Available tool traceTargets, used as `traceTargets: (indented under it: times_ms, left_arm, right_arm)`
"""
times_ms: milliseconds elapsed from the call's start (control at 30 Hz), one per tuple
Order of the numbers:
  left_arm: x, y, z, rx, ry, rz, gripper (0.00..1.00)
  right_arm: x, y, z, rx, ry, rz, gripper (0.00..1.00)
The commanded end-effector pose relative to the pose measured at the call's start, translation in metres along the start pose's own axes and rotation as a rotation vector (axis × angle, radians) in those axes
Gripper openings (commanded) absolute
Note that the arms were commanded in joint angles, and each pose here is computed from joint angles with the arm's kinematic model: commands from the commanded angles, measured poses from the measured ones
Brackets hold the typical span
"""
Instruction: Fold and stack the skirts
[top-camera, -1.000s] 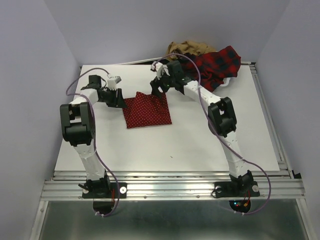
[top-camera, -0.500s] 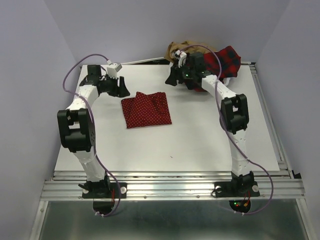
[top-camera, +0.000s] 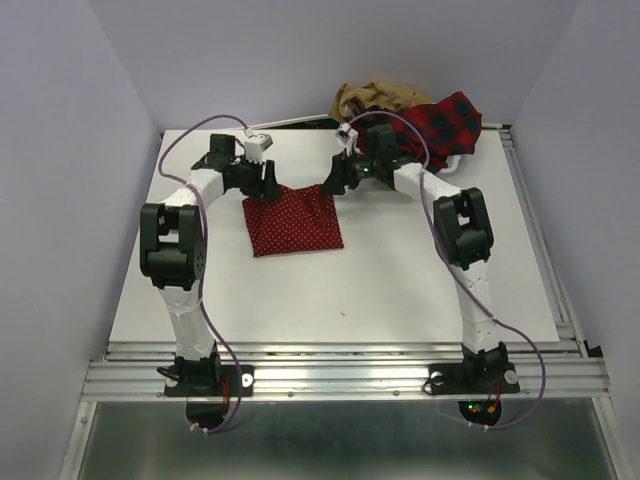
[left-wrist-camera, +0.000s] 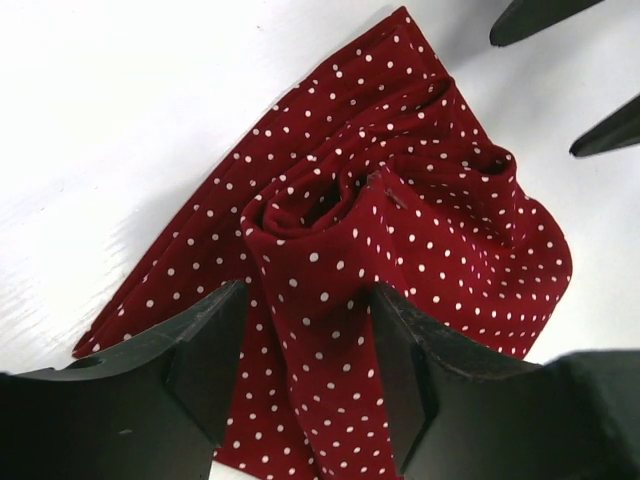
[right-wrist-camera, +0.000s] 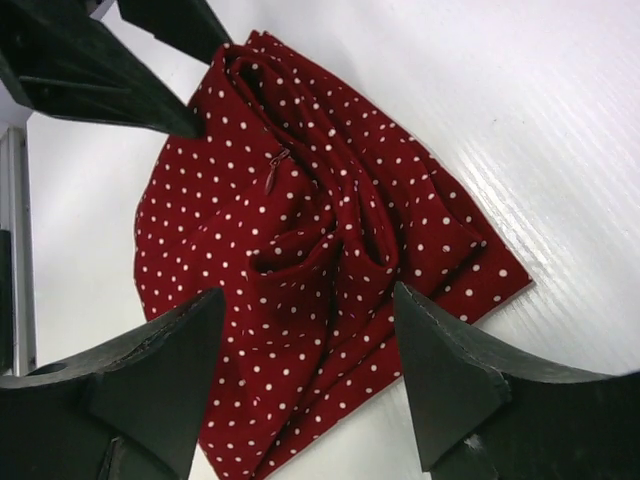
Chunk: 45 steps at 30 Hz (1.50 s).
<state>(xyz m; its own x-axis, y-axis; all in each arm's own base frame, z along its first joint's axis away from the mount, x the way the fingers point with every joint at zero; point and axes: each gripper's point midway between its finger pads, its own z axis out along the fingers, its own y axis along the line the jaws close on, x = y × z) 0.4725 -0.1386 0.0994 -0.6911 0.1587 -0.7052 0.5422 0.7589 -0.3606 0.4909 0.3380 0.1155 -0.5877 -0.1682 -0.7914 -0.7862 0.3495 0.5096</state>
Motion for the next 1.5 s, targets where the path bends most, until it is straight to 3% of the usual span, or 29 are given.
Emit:
traceTargets:
  times_ms: [0, 167, 267, 333, 433, 533, 567, 633, 767, 833, 900, 967, 1000, 1067, 1233, 1333, 1400, 1433, 1467]
  left_arm:
    - [-0.029, 0.005, 0.000, -0.014, -0.074, 0.016, 0.58]
    - [-0.021, 0.012, 0.011, -0.013, -0.059, -0.020, 0.32]
    - [-0.011, 0.022, 0.014, -0.040, -0.054, -0.056, 0.07]
    - [-0.001, 0.031, 0.019, -0.066, -0.032, -0.075, 0.00]
    - [0.008, 0.037, 0.025, -0.078, -0.013, -0.079, 0.00]
    - [0.019, 0.043, 0.031, -0.085, 0.015, -0.085, 0.00]
    - [0.023, 0.045, 0.033, -0.090, 0.024, -0.087, 0.00]
    - [0.030, 0.049, 0.035, -0.103, 0.044, -0.093, 0.00]
    - [0.035, 0.055, 0.033, -0.132, 0.053, -0.099, 0.00]
    - [0.035, 0.060, 0.031, -0.152, 0.062, -0.101, 0.00]
    - [0.031, 0.064, 0.029, -0.174, 0.065, -0.092, 0.00]
    - [0.029, 0.068, 0.024, -0.191, 0.070, -0.094, 0.00]
    - [0.022, 0.072, 0.020, -0.212, 0.062, -0.081, 0.00]
    - [0.019, 0.077, 0.013, -0.241, 0.072, -0.075, 0.00]
    - [0.003, 0.097, -0.007, -0.323, 0.090, -0.015, 0.06]
    - [-0.023, 0.107, -0.024, -0.383, 0.075, 0.044, 0.28]
    - [-0.060, 0.100, -0.043, -0.407, 0.003, 0.073, 0.45]
    - [-0.076, 0.089, -0.056, -0.410, -0.030, 0.076, 0.48]
    - [-0.088, 0.084, -0.064, -0.425, -0.055, 0.081, 0.62]
  right_arm:
    - [-0.017, 0.022, 0.004, -0.059, -0.016, -0.131, 0.73]
    - [-0.006, 0.020, 0.014, -0.042, 0.024, -0.163, 0.71]
    - [-0.002, 0.024, 0.016, -0.043, 0.041, -0.178, 0.71]
    - [0.001, 0.027, 0.019, -0.040, 0.049, -0.191, 0.71]
    - [0.005, 0.020, 0.025, 0.008, 0.061, -0.195, 0.70]
    - [0.000, 0.003, 0.033, 0.098, 0.029, -0.185, 0.60]
    - [-0.003, -0.013, 0.033, 0.189, 0.009, -0.163, 0.52]
    - [-0.012, -0.033, 0.036, 0.268, -0.027, -0.180, 0.43]
    - [-0.020, -0.071, 0.038, 0.434, -0.064, -0.148, 0.12]
    - [-0.021, -0.079, 0.039, 0.465, -0.060, -0.143, 0.05]
    - [-0.008, -0.089, 0.041, 0.488, -0.023, -0.116, 0.05]
    - [-0.010, -0.089, 0.041, 0.524, -0.015, -0.115, 0.30]
    - [-0.013, -0.086, 0.037, 0.539, -0.024, -0.083, 0.51]
    - [-0.014, -0.082, 0.028, 0.564, -0.022, -0.070, 0.78]
    - [-0.063, -0.018, -0.007, 0.502, -0.104, -0.072, 0.96]
    - [-0.080, 0.019, -0.028, 0.456, -0.136, -0.069, 1.00]
    - [-0.085, 0.038, -0.038, 0.429, -0.148, -0.073, 1.00]
    - [-0.091, 0.046, -0.053, 0.432, -0.166, -0.073, 1.00]
    - [-0.093, 0.048, -0.062, 0.438, -0.176, -0.062, 1.00]
